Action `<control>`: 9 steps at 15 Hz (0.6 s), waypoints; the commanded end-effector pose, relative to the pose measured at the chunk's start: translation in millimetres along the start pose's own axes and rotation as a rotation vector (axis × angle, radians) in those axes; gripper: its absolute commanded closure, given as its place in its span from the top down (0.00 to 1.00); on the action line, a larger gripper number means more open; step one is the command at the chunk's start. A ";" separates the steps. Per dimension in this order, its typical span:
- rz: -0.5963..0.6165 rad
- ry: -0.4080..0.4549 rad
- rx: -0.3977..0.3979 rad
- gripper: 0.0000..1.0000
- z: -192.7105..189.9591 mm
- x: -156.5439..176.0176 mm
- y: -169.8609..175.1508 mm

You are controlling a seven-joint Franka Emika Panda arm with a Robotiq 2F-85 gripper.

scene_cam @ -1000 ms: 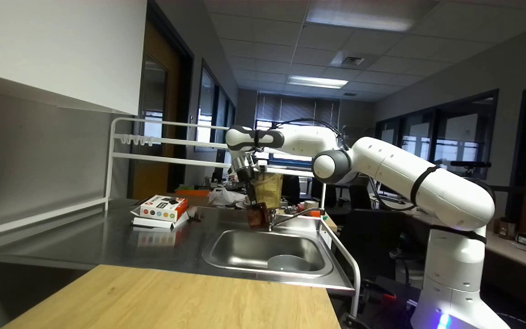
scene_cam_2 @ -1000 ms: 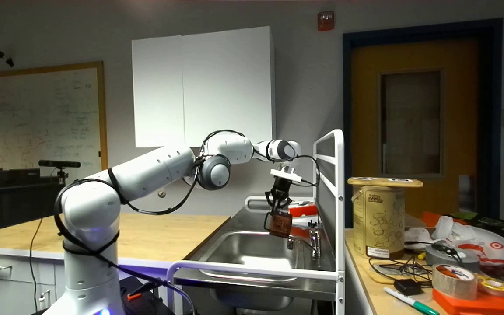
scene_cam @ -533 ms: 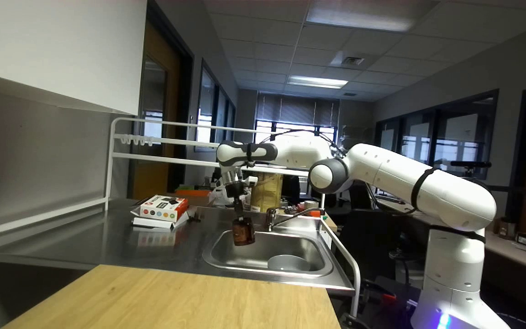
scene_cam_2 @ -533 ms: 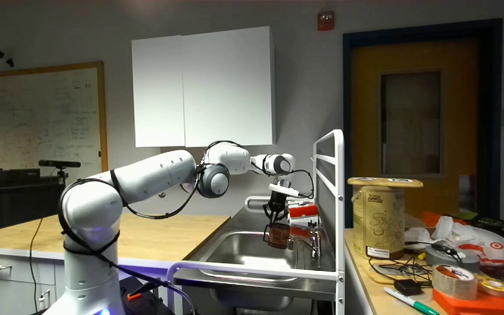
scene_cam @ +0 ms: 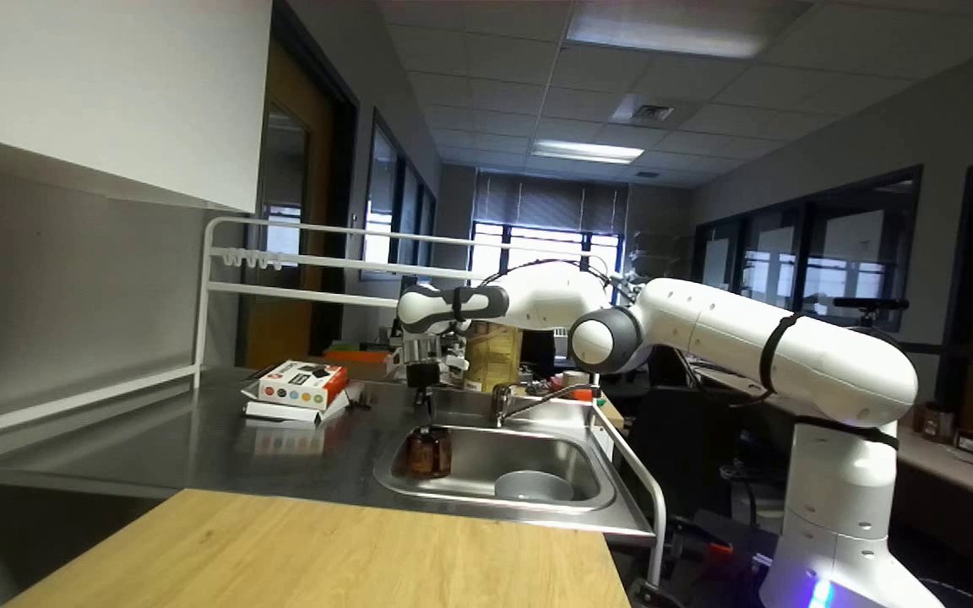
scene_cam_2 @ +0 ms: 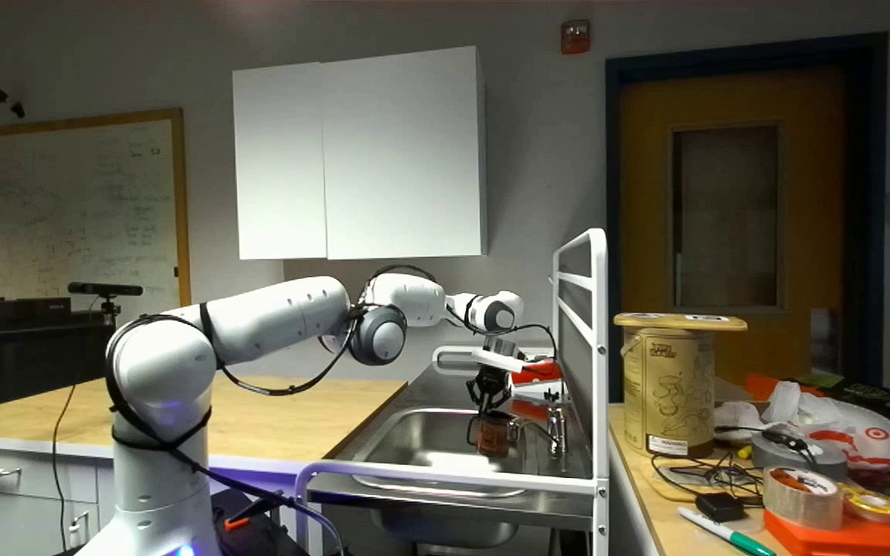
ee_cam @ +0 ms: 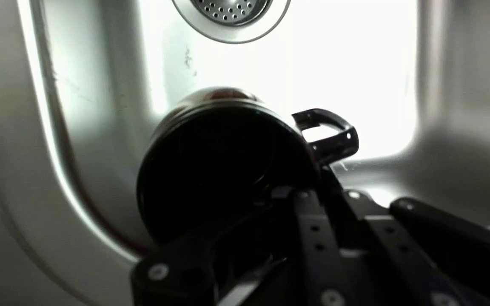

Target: Take the brown cup and place it in the sink

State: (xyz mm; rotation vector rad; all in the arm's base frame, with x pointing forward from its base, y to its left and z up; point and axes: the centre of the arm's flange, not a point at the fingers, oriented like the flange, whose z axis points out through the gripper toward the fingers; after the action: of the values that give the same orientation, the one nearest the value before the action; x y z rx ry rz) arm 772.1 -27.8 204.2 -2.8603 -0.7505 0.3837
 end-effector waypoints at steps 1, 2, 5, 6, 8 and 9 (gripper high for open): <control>0.132 0.107 0.009 0.04 15.4 9.4 24.3; 0.165 0.117 0.006 0.04 23.7 9.7 29.8; 0.253 0.119 0.015 0.03 37.6 11.2 38.9; 0.274 0.120 0.014 0.03 38.8 12.8 40.1; 0.308 0.119 0.002 0.03 40.1 15.5 39.2; 0.322 0.113 -0.003 0.34 40.4 16.5 38.8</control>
State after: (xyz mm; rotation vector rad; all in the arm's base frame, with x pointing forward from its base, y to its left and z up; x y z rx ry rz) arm 775.2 -47.1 168.5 -2.9237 -0.3434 0.3302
